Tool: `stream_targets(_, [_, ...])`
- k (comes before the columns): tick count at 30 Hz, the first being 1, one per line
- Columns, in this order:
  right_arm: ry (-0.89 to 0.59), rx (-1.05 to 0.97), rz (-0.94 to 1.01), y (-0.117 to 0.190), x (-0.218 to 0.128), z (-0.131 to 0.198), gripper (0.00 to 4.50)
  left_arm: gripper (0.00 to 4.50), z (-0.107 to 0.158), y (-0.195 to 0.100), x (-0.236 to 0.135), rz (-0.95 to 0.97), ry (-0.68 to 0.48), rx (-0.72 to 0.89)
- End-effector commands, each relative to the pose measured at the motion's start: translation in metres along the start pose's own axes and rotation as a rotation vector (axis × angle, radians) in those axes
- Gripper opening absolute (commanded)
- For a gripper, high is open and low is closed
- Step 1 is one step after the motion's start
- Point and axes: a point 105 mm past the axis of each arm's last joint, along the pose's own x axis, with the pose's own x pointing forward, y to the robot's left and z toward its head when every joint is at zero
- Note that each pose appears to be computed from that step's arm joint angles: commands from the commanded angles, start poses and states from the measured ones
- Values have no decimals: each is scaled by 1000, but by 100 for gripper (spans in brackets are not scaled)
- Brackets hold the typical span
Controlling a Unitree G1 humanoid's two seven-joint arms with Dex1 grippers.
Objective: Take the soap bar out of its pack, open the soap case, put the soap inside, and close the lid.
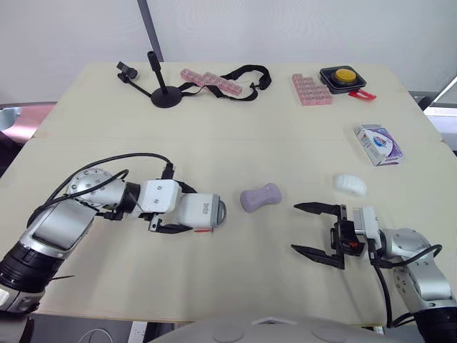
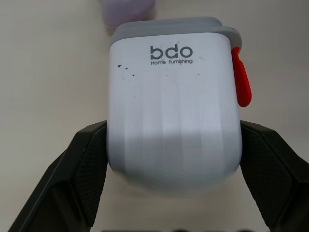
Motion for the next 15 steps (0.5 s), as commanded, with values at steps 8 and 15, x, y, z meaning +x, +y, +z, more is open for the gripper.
stream_targets(8, [-1, 12, 5, 5, -6, -3, 446, 346, -1, -4, 0, -52, 152, 29])
stream_targets(15, [12, 8, -9, 10, -8, -11, 446, 346, -2, -1, -3, -43, 159, 23])
